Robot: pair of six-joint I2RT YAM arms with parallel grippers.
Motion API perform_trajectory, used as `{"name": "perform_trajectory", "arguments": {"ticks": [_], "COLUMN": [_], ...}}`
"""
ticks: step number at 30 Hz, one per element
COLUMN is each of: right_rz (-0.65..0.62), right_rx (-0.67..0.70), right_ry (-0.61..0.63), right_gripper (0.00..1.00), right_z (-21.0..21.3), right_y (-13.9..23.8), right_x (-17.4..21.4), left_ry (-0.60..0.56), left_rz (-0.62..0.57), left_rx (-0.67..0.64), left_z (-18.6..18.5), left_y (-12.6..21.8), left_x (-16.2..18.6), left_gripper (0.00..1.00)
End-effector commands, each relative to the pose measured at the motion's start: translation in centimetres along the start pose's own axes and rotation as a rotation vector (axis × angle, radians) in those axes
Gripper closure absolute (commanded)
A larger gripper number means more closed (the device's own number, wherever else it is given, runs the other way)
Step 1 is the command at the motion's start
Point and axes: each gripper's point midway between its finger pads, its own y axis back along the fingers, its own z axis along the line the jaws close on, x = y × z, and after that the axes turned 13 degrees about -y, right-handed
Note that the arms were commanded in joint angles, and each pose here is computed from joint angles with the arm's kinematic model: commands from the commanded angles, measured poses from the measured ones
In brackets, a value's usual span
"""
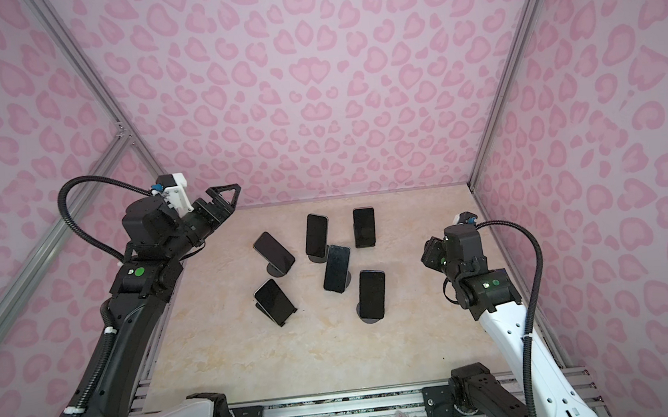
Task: Remove the phone from the phone stand
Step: 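Move right gripper to blue-edged phone while left arm reaches farther, then close the right gripper on the top of the blue-edged phone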
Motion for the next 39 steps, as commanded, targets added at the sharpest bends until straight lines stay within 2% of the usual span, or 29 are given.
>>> {"name": "perform_trajectory", "arguments": {"ticks": [1, 6, 10, 16, 20, 30, 39], "right_rz": [0.044, 0.004, 0.015, 0.027, 0.006, 0.02, 0.067], "right_rx": [0.038, 0.062, 0.034, 0.007, -0.003, 0.01, 0.02], "right_ry": [0.063, 0.076, 0.063, 0.117, 0.161, 0.231, 0.249], "right_gripper": [0.25, 0.18, 0.14, 0.09, 0.0, 0.0, 0.0], "right_z": [-0.5, -0.8, 0.1, 3.0, 5.3, 8.5, 9.5], "right_y": [0.2, 1.2, 1.4, 1.7, 1.5, -0.6, -2.7], "right_x": [1.8, 2.9, 4.2, 6.7, 8.5, 11.1, 13.4], "left_ry": [-0.007, -0.043, -0.087, -0.006, 0.0, 0.023, 0.033], "left_rz": [0.081, 0.164, 0.245, 0.384, 0.394, 0.421, 0.429], "left_rx": [0.007, 0.001, 0.069, 0.133, 0.132, 0.13, 0.118], "left_z": [0.1, -0.6, -2.9, -3.0, -3.0, -2.6, -2.2], "left_y": [-1.3, -2.8, -3.9, -5.3, -5.1, -5.2, -5.4], "left_x": [2.3, 5.6, 8.5, 13.5, 14.2, 15.2, 15.6], "left_gripper": [0.01, 0.01, 0.01, 0.01, 0.01, 0.03, 0.03]}}
